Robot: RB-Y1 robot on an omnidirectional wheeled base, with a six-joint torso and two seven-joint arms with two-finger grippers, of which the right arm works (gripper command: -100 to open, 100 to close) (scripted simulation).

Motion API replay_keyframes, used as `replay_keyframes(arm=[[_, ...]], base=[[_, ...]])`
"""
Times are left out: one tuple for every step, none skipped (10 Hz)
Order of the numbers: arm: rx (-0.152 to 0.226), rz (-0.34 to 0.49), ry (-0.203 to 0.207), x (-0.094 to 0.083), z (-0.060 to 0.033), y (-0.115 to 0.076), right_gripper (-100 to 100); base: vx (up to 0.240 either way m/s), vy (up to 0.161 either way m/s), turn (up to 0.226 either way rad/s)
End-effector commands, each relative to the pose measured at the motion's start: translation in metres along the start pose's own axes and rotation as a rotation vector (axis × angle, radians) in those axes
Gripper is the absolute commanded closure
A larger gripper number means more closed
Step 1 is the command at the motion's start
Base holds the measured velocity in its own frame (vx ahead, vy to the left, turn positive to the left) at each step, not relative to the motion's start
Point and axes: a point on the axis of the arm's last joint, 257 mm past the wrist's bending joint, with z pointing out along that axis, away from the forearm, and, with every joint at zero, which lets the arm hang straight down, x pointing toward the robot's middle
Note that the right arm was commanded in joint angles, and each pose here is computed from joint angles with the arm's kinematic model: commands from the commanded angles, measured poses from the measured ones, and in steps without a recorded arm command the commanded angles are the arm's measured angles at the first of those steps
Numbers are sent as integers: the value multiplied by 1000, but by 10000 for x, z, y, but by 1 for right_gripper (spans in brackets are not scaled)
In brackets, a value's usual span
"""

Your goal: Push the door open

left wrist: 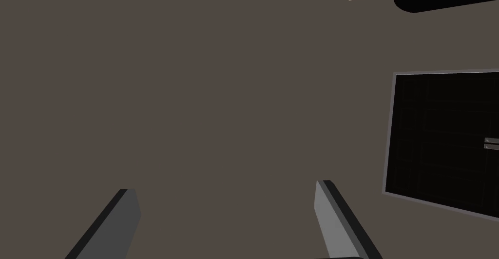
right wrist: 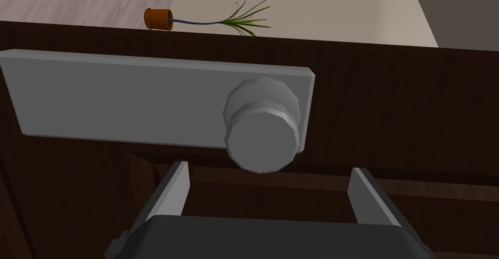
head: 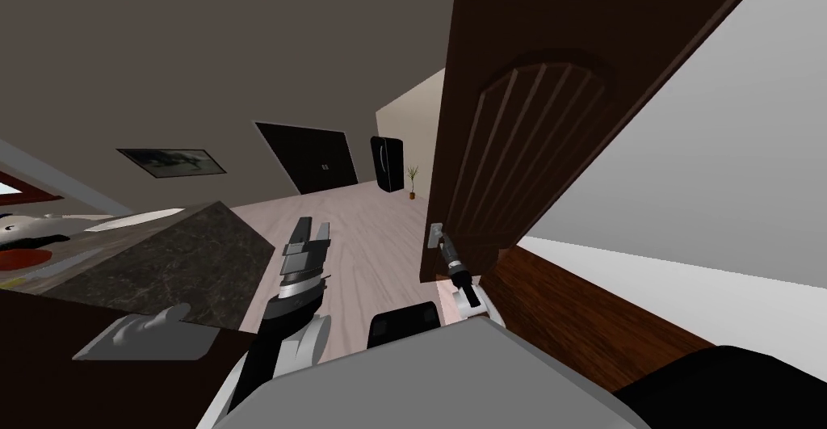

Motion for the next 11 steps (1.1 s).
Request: replay_keyframes(arm=[[-5, 3, -4, 8, 34, 2, -100], [-9, 10, -7, 23, 61, 5, -100], [-6, 7, -5, 16, 45, 1, -100], [-6, 7, -5, 16, 45, 1, 100], [-6, 7, -5, 16, 45, 1, 100], [-6, 7, -5, 16, 45, 1, 100], [-6, 7, -5, 16, 45, 1, 100], [-6, 7, -5, 16, 45, 1, 100], [-6, 7, -5, 16, 45, 1, 100], [3, -1, -23, -86, 36, -25, 100], [4, -2, -28, -112, 37, -24, 100]], base=[[231, -3, 16], [218, 14, 10], [98, 5, 4], [-11, -2, -4], [-35, -3, 5], [-32, -1, 4], [-22, 1, -3], [-12, 2, -4], [0, 0, 0], [95, 40, -54], [167, 62, -66]])
